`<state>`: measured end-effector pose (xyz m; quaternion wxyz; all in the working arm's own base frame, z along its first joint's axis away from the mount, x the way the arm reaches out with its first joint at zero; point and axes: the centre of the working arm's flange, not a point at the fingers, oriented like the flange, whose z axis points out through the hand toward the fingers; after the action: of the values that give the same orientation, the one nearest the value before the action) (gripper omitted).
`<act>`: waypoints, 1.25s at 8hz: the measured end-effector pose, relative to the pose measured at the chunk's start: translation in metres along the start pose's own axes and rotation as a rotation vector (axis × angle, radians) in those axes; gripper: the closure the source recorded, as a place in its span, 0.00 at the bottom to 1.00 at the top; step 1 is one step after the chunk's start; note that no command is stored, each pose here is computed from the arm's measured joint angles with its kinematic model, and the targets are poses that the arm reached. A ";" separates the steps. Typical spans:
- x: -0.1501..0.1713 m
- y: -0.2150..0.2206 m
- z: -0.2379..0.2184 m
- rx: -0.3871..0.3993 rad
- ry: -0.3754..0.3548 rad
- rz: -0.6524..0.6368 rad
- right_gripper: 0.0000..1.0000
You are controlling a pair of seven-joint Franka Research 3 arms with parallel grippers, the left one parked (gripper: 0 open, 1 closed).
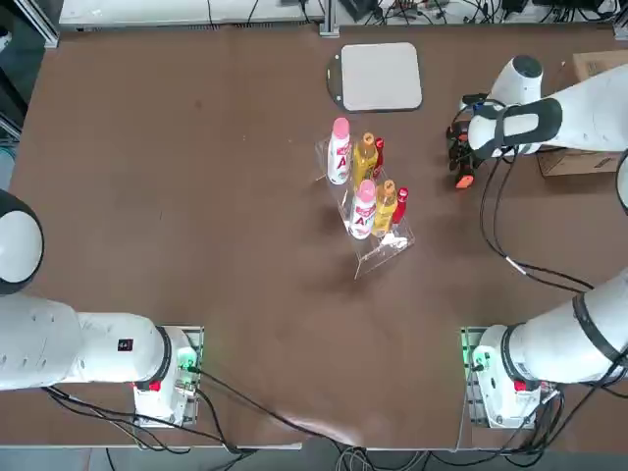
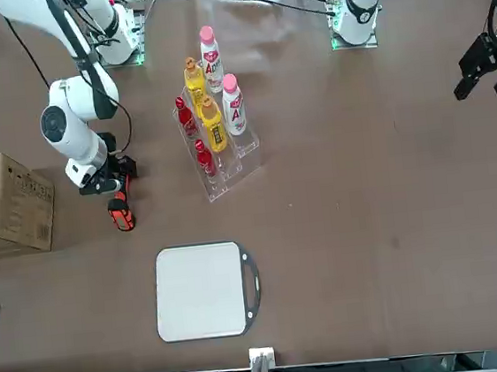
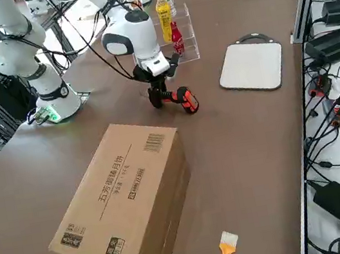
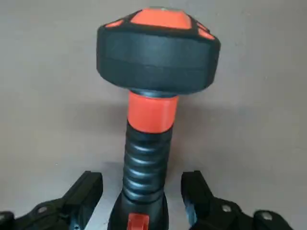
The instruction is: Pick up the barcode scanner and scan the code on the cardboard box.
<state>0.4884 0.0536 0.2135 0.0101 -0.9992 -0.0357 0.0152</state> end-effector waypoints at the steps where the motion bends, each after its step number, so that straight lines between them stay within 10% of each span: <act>1: 0.000 0.000 0.000 0.000 0.000 0.000 0.04; 3: 0.000 0.000 0.000 0.000 0.000 0.000 0.16; 5: 0.001 0.000 -0.001 0.000 0.003 0.001 0.57; 10: 0.006 0.000 -0.017 0.000 -0.001 -0.006 0.57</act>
<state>0.4954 0.0541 0.2307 0.0103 -0.9991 -0.0389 0.0157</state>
